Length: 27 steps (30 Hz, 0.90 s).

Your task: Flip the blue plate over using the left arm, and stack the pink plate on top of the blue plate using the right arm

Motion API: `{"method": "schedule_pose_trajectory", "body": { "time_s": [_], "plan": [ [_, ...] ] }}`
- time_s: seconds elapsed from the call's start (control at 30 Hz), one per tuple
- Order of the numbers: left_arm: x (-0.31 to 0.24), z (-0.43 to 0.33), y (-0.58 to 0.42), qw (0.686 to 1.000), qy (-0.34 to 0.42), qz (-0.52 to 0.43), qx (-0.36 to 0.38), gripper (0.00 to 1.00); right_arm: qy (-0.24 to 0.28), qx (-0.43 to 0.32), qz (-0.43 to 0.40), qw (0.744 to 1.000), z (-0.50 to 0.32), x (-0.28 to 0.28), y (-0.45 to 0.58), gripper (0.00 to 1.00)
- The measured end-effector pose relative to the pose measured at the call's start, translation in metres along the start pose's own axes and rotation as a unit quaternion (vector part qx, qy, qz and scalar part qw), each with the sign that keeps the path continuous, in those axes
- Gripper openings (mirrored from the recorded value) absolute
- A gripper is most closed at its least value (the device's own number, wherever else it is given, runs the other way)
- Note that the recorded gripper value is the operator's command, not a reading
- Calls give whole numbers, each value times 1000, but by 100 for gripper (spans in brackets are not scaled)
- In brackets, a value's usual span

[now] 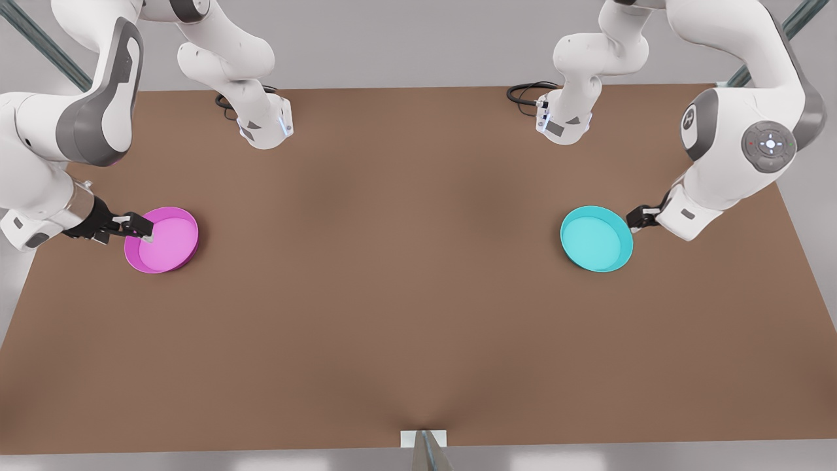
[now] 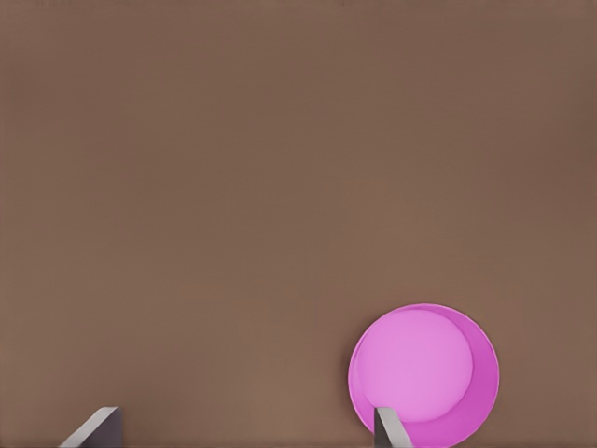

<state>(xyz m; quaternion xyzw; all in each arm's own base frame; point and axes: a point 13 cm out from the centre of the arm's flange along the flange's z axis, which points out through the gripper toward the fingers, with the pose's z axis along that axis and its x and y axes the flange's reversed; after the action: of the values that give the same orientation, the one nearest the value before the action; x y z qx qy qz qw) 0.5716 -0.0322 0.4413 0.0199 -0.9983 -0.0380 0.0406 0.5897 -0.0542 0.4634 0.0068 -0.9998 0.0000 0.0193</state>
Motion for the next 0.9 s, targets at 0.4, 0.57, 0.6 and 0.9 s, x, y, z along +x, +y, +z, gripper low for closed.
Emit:
{"method": "schedule_pose_trajectory", "body": {
  "time_s": [0.4,0.57,0.6,0.9],
  "plan": [
    [52,299,150,968,149,-120,165,100,87,-26,93,992,92,57,-146,100],
    [50,361,151,974,115,-57,187,100,128,-48,80,987,195,93,-180,100],
    [52,374,156,974,111,-52,189,100,129,-52,82,987,214,102,-191,100],
    [69,407,160,976,89,30,197,100,61,-28,19,998,247,79,-231,100]
  ]
}}
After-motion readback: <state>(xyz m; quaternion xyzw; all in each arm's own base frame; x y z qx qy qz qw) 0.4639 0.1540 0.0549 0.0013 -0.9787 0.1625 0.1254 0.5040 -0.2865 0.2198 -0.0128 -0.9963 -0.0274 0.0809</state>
